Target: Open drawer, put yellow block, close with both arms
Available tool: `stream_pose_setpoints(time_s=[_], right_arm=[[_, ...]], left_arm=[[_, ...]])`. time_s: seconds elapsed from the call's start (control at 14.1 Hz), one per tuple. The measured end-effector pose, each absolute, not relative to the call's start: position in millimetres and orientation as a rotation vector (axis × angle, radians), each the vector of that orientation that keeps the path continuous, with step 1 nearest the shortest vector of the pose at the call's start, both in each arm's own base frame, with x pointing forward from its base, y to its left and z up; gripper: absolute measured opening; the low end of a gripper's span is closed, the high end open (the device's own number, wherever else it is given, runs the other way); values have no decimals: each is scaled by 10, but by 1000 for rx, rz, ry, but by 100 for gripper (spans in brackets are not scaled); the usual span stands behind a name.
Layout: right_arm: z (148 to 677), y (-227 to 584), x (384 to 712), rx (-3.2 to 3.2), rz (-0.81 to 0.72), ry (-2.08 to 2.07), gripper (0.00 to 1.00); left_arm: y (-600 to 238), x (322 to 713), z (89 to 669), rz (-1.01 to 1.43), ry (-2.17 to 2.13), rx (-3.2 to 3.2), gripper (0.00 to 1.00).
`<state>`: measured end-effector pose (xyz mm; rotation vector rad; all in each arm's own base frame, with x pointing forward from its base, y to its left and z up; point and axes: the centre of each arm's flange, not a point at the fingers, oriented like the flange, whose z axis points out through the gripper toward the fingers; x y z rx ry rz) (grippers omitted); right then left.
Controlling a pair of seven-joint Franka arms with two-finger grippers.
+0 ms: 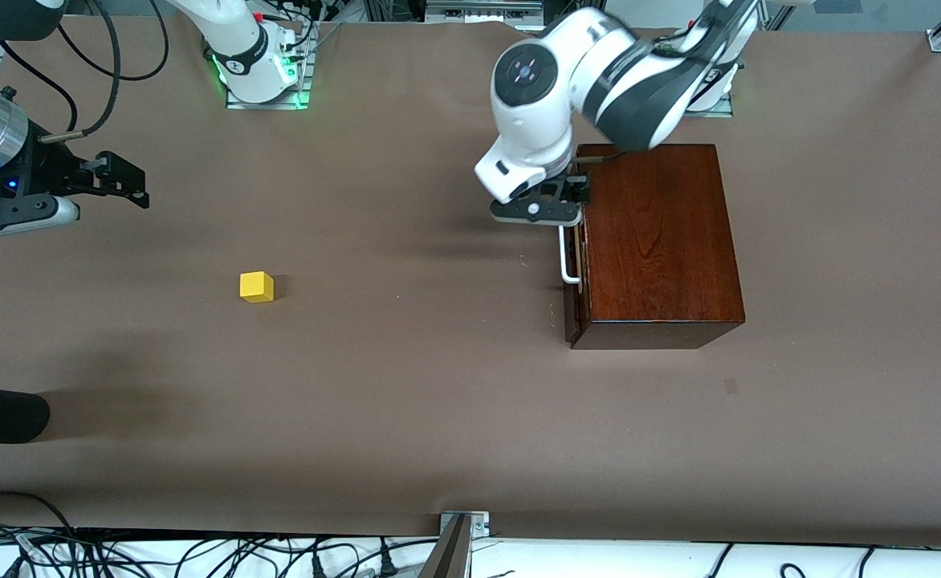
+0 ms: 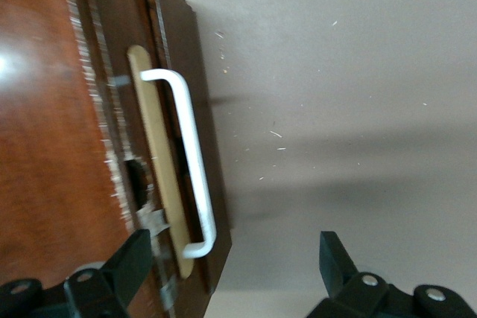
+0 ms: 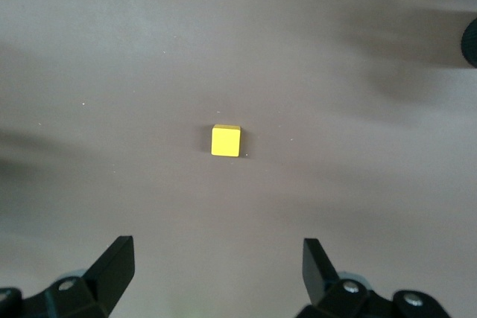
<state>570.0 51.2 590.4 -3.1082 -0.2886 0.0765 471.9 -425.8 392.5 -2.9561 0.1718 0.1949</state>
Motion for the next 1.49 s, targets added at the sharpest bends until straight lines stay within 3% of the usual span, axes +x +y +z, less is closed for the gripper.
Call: stream_pose_setpoints(time_s=[1.21, 1.49], right_arm=[[5902, 511, 5700, -3108, 78, -288, 100], [5902, 509, 5701, -3108, 78, -288, 100]], left_arm=[[-4292, 4345, 2733, 59, 192, -2814, 100], [-4374, 4320, 2702, 15, 161, -2834, 100]])
